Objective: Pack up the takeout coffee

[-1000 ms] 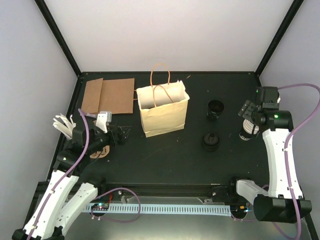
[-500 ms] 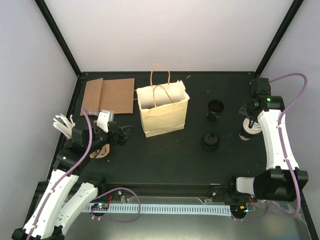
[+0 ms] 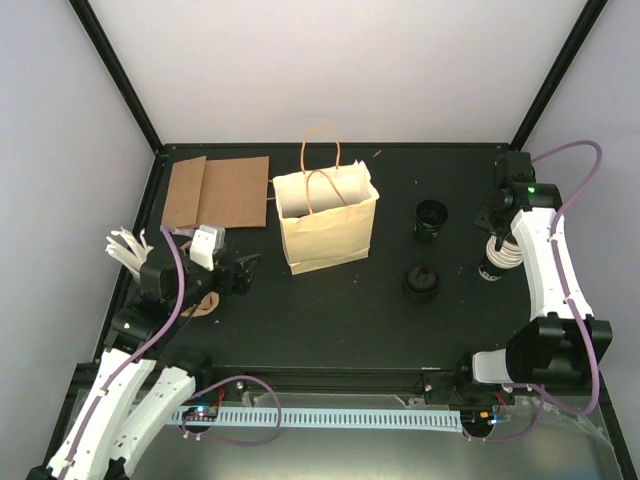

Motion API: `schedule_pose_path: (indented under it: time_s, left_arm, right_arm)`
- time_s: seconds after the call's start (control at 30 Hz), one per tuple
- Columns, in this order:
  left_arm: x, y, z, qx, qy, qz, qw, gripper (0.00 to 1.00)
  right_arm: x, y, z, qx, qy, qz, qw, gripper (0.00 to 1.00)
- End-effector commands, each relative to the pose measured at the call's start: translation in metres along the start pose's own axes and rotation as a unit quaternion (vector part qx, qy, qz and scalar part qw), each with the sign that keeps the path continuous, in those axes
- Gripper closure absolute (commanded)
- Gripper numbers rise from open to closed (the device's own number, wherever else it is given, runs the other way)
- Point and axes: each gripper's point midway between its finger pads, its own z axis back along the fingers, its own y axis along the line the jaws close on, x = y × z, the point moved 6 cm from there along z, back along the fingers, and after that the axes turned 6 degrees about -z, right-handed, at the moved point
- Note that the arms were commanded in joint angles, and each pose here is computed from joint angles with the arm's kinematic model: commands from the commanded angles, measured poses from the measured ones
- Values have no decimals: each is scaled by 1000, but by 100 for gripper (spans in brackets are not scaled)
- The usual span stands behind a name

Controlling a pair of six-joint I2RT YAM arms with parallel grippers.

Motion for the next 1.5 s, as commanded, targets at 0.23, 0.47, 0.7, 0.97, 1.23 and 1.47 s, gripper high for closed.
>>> schedule_pose_path:
  time_s: [0.23, 0.47, 0.7, 0.97, 1.23, 1.47]
  left_arm:
    - [2, 2, 3, 9, -20, -10, 1000, 1]
    - [1, 3, 2, 11, -18, -10, 1000, 1]
    - [0, 3, 2, 10, -17, -9, 1000, 1]
    - [0, 3, 0, 8, -15, -10, 1000, 1]
    - [0, 3, 1, 8, -16, -11, 1000, 1]
    - [0, 3, 0, 9, -16, -11, 1000, 1]
  right_arm:
    - [12, 0, -3, -23, -8, 0, 1000, 72]
    - [14, 1, -5, -32, -4, 2, 999, 81]
    - [17, -6, 3, -52, -20, -2, 998, 99]
    - [25, -9, 24, -56, -39, 1, 998, 99]
    - [24, -1, 27, -49, -35, 13, 998, 99]
    - [18, 3, 21, -29, -24, 7, 999, 76]
